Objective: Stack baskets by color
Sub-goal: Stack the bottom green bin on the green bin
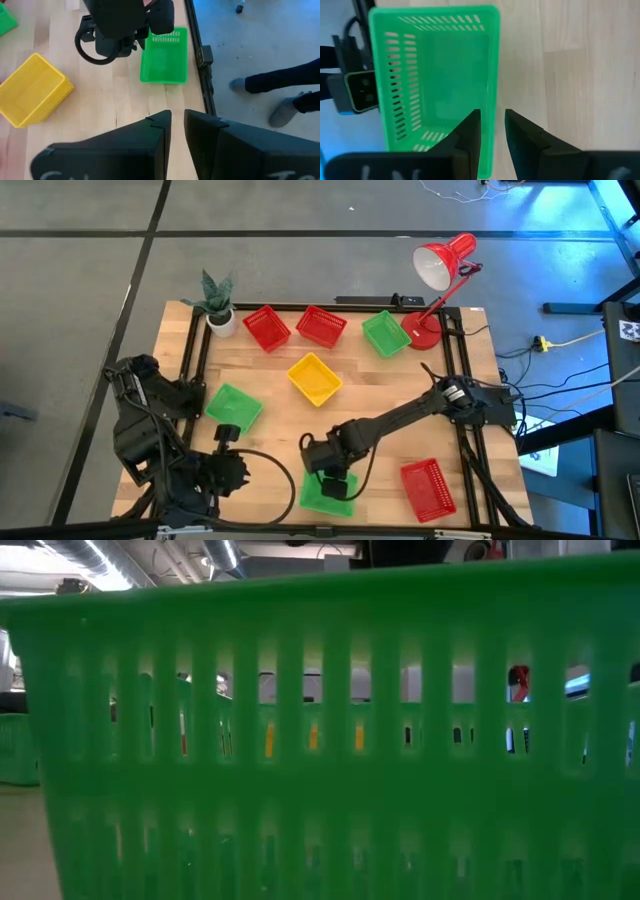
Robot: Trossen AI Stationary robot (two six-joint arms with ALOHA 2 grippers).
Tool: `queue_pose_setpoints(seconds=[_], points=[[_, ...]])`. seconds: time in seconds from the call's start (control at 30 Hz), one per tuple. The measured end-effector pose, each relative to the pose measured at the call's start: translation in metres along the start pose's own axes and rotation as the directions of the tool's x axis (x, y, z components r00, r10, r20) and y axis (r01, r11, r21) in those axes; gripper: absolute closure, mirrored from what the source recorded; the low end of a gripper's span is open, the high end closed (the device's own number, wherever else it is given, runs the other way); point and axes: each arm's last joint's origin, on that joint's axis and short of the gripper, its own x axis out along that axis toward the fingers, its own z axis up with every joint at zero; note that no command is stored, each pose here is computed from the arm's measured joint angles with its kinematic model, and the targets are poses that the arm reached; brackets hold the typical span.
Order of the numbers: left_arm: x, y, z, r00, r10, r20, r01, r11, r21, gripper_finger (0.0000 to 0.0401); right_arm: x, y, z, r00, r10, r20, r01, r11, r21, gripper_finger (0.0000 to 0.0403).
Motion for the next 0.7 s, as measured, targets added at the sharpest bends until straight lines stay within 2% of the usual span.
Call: queue_pose_setpoints(seconds=[0.13, 0.7], points=[[0.0, 0.0, 0.0, 1.0, 0.001, 0.0, -0.001, 1.0, -0.016, 0.0358, 0.003, 0.001, 0.002, 1.0, 0.021, -0.001, -0.021, 1.0, 0.001, 0.0316], [0.0, 0.0, 0.0, 1.0, 0.0, 0.001, 0.0, 1.0, -0.02, 0.0358, 0.028, -0.002, 0.004, 0.999, -0.003, -0.034, 0.002, 0.999, -0.032, 0.0316]])
